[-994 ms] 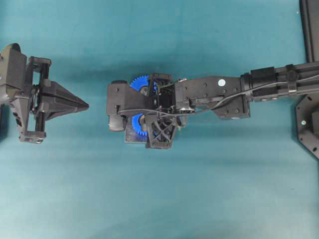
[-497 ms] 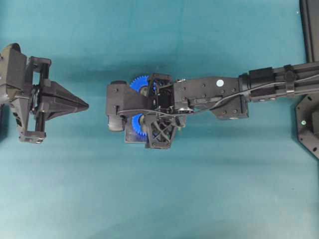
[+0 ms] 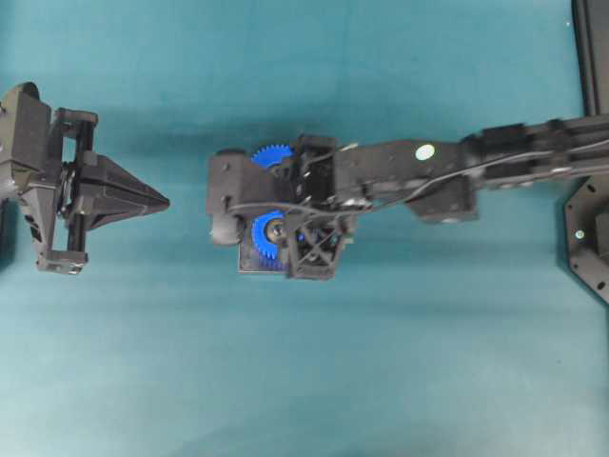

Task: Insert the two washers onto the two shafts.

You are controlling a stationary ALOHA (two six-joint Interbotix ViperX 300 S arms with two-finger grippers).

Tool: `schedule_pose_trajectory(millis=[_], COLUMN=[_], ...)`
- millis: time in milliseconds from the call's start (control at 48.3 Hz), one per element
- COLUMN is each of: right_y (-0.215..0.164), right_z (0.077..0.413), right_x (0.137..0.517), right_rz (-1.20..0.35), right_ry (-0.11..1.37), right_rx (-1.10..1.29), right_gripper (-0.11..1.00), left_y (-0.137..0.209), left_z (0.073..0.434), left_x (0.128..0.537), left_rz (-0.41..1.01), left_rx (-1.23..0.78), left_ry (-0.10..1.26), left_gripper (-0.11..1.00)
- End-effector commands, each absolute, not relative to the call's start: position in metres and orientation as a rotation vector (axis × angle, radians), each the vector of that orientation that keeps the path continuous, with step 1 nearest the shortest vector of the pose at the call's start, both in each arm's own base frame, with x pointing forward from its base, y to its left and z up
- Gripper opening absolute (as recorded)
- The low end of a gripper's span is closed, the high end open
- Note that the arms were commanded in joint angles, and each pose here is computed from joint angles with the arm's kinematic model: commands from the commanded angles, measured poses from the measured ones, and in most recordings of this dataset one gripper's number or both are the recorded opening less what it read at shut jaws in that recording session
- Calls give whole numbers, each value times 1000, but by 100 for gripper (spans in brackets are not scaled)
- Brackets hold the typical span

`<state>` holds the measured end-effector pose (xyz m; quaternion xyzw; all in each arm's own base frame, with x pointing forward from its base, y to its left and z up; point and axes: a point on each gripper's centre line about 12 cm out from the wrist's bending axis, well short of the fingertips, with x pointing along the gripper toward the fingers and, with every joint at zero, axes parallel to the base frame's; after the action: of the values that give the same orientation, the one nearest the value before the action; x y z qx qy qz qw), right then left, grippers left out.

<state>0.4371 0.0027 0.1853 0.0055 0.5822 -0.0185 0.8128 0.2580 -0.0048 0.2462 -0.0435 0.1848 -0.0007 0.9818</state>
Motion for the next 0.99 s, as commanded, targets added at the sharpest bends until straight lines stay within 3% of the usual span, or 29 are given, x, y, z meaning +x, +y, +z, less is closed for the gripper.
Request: schedule_pose_trajectory(millis=[0, 290, 767, 974], right_y=[-1, -15, -19, -18], right_z=[213, 227, 229, 234], right_x=[427, 399, 371, 359], right_rz=[-45, -74, -98, -97], right_ry=[1180, 1103, 1014, 943], right_rx=[17, 37, 79, 84], right_gripper=[80, 67, 11, 1], left_y=[-7, -8, -8, -8], left_z=[251, 243, 243, 242], left_x=[260, 257, 257, 257], left_rz=[-11, -16, -17, -17], left_rx=[-82, -72, -72, -69], left_ry=[355, 378, 365, 365], left_gripper=[-1, -1, -1, -1])
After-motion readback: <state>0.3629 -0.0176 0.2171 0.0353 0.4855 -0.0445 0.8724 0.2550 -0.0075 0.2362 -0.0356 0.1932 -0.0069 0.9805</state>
